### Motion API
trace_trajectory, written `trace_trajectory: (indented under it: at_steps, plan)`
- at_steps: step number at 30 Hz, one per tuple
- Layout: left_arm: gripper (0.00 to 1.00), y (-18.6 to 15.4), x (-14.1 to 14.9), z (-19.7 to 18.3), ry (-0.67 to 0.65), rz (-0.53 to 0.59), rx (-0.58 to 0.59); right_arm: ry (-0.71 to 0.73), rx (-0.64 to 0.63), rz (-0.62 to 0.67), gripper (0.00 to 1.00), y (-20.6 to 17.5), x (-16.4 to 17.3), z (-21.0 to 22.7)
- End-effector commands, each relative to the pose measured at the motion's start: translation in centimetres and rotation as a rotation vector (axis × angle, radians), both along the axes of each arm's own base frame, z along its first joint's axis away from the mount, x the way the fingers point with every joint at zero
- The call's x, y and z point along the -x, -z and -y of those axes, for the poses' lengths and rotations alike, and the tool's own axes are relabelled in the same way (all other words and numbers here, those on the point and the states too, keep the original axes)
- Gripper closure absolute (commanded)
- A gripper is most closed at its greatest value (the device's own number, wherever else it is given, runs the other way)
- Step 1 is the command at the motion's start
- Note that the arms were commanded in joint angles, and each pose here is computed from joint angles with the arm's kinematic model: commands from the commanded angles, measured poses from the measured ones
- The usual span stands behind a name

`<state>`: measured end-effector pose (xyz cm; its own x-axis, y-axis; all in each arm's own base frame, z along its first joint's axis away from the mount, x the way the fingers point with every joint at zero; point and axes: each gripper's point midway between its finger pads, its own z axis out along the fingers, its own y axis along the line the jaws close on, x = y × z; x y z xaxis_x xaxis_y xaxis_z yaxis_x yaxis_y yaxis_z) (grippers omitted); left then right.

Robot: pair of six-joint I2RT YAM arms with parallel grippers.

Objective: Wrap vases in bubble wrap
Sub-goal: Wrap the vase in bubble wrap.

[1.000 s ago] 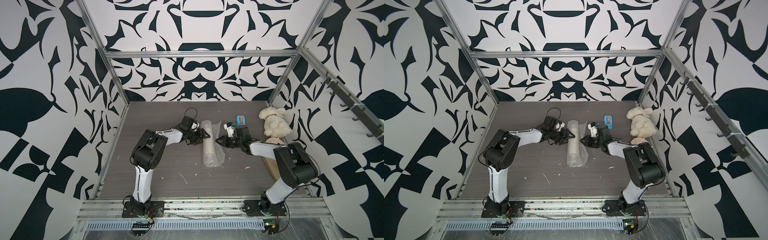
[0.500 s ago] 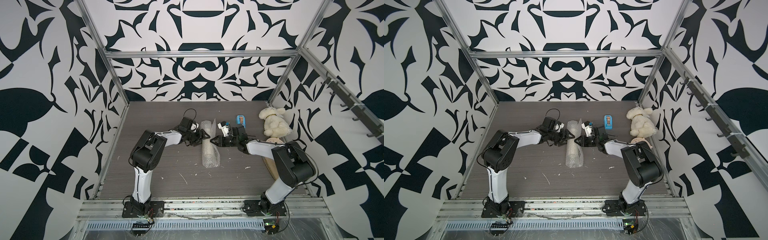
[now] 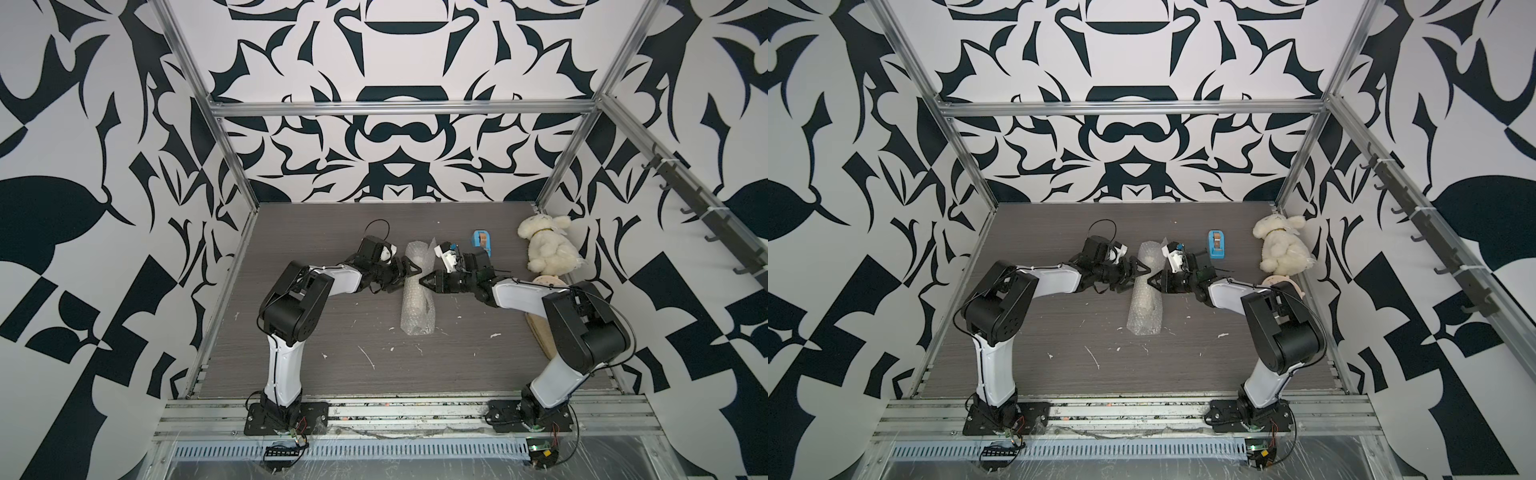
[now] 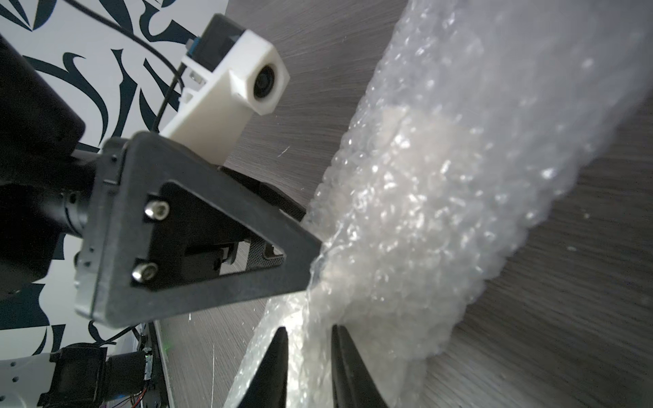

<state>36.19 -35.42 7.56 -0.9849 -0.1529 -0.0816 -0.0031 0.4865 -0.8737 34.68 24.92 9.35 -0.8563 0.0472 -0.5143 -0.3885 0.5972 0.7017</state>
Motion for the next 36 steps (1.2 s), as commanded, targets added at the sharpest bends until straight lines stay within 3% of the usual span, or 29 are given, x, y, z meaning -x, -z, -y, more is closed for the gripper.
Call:
trace_trajectory:
  at_steps: [1, 10, 26, 36]
  plan:
    - [0.18, -4.5, 0.7, 1.3, 0.067, 0.086, 0.120, -0.039, -0.034, 0.038, 0.74, -1.7, -0.4, -1.2]
    - [0.07, -4.0, 0.8, 1.4, 0.078, 0.073, 0.117, -0.047, -0.034, 0.033, 0.74, -1.8, -0.9, -1.6]
    - [0.00, -4.2, 0.4, 2.1, 0.087, 0.047, 0.137, -0.073, -0.007, 0.023, 0.74, -1.4, -0.5, -1.9]
    - [0.14, -1.3, 0.3, 0.8, 0.058, -0.005, -0.029, -0.092, 0.001, 0.038, 0.74, -2.0, -0.2, -2.4]
